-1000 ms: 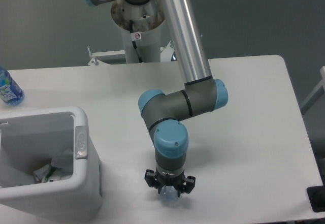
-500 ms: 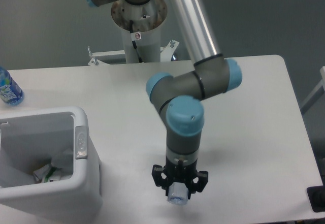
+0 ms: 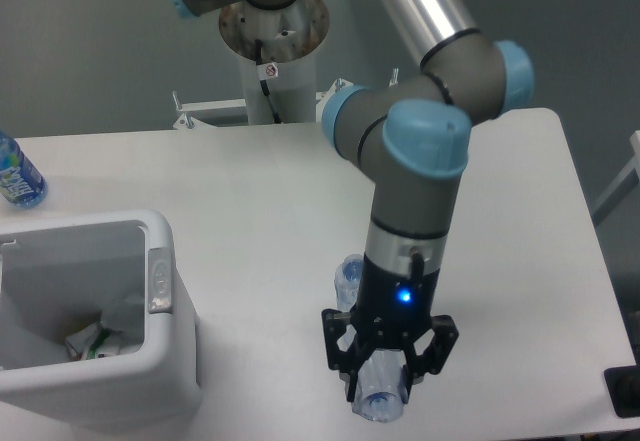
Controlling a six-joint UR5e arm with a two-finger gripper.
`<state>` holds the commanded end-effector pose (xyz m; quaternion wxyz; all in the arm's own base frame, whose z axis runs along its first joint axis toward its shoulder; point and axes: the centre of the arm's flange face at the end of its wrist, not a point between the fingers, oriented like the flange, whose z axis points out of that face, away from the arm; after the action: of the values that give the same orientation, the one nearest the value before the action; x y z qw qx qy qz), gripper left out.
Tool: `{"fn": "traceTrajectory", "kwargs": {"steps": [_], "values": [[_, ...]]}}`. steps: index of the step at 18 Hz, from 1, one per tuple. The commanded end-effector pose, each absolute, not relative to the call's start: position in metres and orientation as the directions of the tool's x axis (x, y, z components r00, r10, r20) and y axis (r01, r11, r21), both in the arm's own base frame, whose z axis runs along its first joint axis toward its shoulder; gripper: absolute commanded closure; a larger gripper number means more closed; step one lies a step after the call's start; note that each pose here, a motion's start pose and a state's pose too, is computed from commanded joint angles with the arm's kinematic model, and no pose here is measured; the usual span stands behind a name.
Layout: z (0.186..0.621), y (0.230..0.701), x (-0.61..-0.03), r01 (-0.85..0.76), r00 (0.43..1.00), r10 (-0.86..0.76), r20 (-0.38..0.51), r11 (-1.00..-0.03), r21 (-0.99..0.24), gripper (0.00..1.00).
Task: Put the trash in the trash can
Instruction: 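Lift the bottle and carry it over the trash bin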
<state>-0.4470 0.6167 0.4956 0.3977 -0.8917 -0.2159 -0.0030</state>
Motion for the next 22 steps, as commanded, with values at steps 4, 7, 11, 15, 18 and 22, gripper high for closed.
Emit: {"fn": "traceTrajectory", "kwargs": {"steps": [4,7,11,15,18,22], "values": [[0.536,0.619,-0.413,0.375,0.911,0.369,0.184,-0.559,-0.739,0.37],[0.562,0.631,-0.375,0.317,0.933,0.321,0.161,-0.529,-0.787,0.37],[0.584,0.647,-0.328,0.264,0.952,0.268,0.147,-0.481,-0.836,0.37],[0.607,0.657,-0.282,0.216,0.97,0.207,0.132,-0.47,-0.856,0.38],[0.621,0.66,-0.25,0.188,0.978,0.166,0.123,-0.464,-0.866,0.38],[0.623,0.668,-0.221,0.165,0.985,0.123,0.12,-0.469,-0.868,0.38]]}}
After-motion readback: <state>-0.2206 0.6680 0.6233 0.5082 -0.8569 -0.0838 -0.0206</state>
